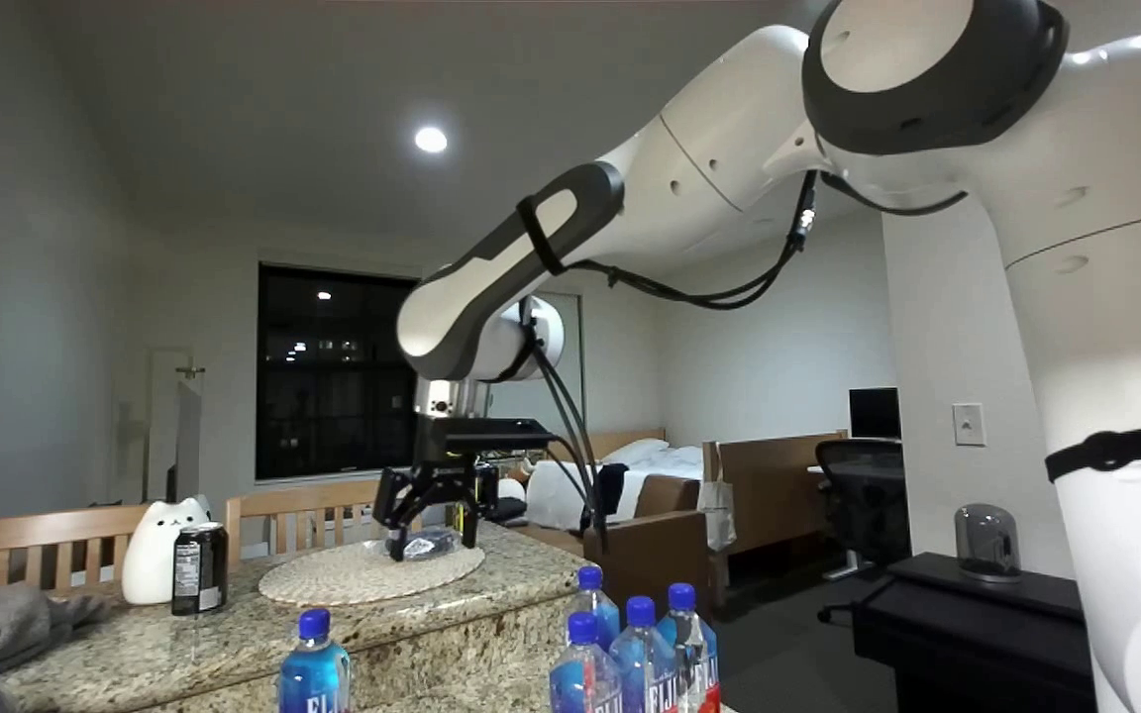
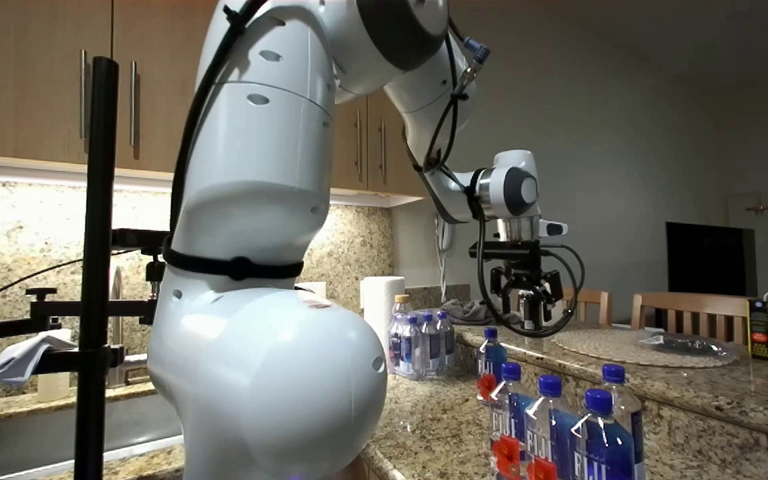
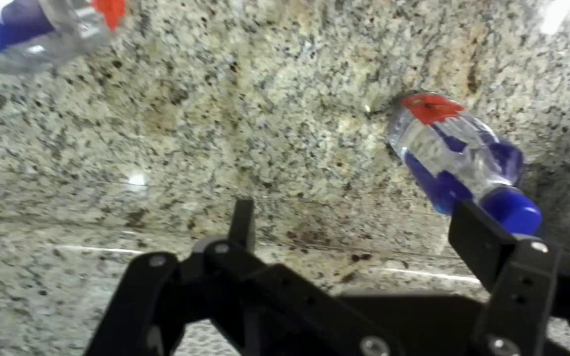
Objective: Line up the empty water bottles
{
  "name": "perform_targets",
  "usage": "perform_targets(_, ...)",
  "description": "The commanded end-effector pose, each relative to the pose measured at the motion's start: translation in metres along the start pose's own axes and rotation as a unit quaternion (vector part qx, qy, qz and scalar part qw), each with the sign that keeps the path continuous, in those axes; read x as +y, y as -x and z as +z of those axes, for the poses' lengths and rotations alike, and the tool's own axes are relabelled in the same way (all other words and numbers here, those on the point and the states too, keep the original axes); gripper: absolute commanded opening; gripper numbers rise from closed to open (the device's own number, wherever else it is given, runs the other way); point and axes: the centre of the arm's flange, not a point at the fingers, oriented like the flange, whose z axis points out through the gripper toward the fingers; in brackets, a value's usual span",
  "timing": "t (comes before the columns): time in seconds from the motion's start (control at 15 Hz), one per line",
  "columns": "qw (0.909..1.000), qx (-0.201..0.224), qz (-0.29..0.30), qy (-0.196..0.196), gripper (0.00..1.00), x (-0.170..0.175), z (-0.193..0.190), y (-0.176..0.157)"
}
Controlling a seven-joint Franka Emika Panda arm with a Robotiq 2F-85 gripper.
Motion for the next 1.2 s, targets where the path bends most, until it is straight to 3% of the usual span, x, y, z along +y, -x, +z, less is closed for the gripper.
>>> perform_targets(0.0, 0.9980, 0.009, -0.058, -0.025, 1.00, -0.056, 0.022, -0.038)
perform_targets(0.2, 0.9961, -0.013, -0.078, -0.039, 1.00, -0.095, 0.040, -0.052)
perform_targets(0.27, 0.9979, -0.001, -0.059, -0.028, 1.00, -0.084, 0.032, -0.028)
perform_targets(0.8, 0.9960, -0.015, -0.076, -0.046, 1.00, -0.102, 0.062, -0.041)
perform_targets(1.13, 0.9915, -0.015, -0.122, -0.044, 1.00, -0.120, 0.084, -0.047)
